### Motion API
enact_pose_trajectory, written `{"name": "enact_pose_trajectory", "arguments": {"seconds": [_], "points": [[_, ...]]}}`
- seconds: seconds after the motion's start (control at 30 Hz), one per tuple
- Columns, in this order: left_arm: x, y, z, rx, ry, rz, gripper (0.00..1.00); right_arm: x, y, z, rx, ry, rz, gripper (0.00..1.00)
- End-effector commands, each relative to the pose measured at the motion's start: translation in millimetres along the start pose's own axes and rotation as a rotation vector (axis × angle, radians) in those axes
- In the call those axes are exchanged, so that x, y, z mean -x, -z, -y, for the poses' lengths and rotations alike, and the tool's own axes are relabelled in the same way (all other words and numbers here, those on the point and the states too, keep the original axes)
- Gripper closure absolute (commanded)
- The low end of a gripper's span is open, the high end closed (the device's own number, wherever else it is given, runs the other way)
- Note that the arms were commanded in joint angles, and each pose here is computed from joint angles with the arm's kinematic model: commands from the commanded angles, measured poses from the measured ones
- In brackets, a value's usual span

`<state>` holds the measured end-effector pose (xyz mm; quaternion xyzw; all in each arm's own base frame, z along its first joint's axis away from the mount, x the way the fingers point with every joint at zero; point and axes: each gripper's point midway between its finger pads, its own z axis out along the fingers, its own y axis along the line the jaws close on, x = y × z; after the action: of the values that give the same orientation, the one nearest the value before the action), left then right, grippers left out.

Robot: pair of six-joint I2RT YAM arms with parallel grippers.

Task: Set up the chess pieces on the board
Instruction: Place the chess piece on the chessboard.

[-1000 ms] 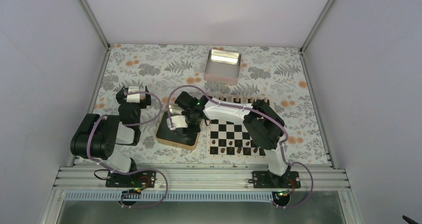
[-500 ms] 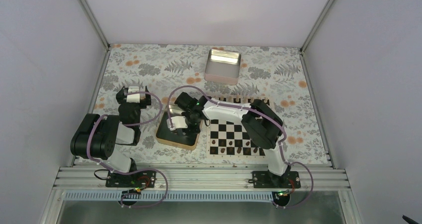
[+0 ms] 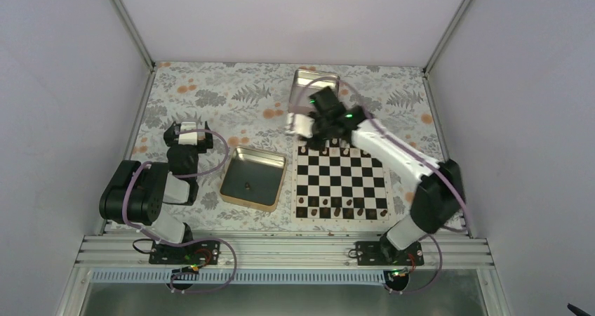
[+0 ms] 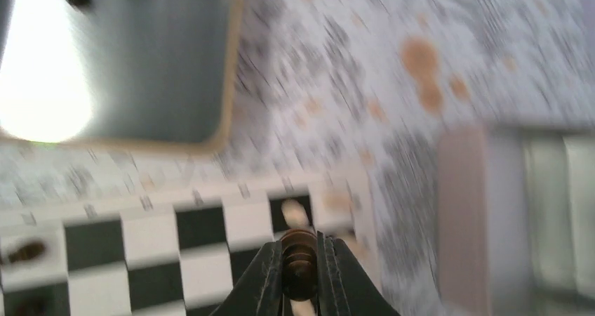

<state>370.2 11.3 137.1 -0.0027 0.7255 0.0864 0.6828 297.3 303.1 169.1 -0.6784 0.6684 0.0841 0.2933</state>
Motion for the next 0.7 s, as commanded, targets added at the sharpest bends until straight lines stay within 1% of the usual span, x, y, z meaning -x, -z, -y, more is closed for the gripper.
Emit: {"name": "enact_pose_trajectory", "arguments": {"seconds": [0.0,0.17,0.3,0.4,0.53,0.67], "points": [[11,0,1,-0.007,0.010,0.044,0.00,-82,43,-1,-0.052,-0.112,-0.147,0.94],[10,0,2,-0.008,0.011,0.042,0.00,-167,73,-27,-0.078,-0.230,-0.248,0.93],[10,0,2,-0.010,0.011,0.044,0.00,-215,89,-53,-0.067,-0.290,-0.234,0.93],[10,0,2,-0.010,0.009,0.042,0.00,-239,82,-83,-0.010,-0.307,-0.253,0.93],[10,0,2,-0.009,0.008,0.042,0.00,-262,75,-110,0.030,-0.297,-0.304,0.93],[10,0,2,-0.009,0.009,0.043,0.00,-266,67,-133,0.099,-0.289,-0.291,0.92]]}}
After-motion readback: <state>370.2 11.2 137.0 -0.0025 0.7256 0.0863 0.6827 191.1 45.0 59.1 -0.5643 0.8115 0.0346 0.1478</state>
